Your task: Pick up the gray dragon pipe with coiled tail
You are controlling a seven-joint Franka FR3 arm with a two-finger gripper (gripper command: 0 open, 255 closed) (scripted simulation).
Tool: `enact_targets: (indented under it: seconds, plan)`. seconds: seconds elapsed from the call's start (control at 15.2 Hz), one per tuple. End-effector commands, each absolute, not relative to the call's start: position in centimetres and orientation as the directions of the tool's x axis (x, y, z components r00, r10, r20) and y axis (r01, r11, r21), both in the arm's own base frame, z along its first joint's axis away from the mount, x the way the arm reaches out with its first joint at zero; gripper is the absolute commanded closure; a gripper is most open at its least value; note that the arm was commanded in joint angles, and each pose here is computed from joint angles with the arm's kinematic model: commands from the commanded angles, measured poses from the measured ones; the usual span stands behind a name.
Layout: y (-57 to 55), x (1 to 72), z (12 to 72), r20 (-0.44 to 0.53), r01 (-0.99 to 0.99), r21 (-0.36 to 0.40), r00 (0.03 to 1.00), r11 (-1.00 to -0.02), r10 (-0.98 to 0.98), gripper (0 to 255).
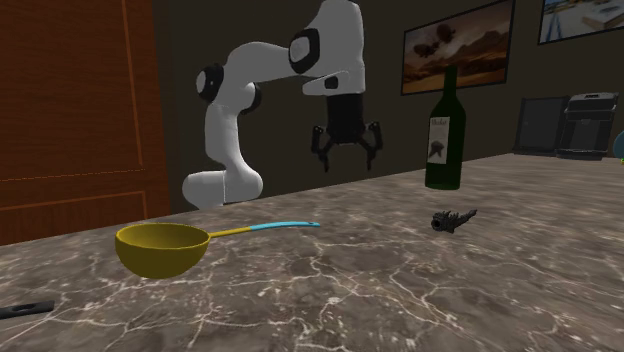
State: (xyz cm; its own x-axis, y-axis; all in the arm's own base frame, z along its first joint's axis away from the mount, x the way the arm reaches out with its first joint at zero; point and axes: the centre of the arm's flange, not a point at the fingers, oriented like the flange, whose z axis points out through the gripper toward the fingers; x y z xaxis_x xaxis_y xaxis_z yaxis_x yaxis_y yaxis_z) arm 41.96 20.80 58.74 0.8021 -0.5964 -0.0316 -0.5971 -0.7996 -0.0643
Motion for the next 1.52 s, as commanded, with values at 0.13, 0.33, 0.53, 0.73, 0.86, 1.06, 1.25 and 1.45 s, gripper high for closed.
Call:
enact_targets:
  seconds: [0.13, 0.33, 0.53, 0.73, 0.86, 1.06, 1.25, 1.45]
  plan:
    - [23.8, 46.3, 58.4, -0.027, -0.726, -0.057, 0.688, -0.686, -0.725, 0]
    - [25.7, 49.8, 58.1, -0.021, -0.804, -0.051, 0.594, -0.592, -0.804, 0]
    - [27.1, 53.5, 57.8, -0.014, -0.870, -0.045, 0.491, -0.490, -0.871, 0]
    - [28.0, 57.3, 57.5, -0.007, -0.924, -0.041, 0.381, -0.380, -0.925, 0]
    - [28.4, 59.9, 57.2, -0.002, -0.952, -0.038, 0.304, -0.304, -0.953, 0]
    - [28.6, 63.5, 56.9, 0.005, -0.980, -0.036, 0.195, -0.195, -0.981, 0]
    - [28.6, 63.5, 55.3, 0.005, -0.980, -0.036, 0.195, -0.195, -0.981, 0]
    - [28.6, 63.5, 53.7, 0.005, -0.980, -0.036, 0.195, -0.195, -0.981, 0]
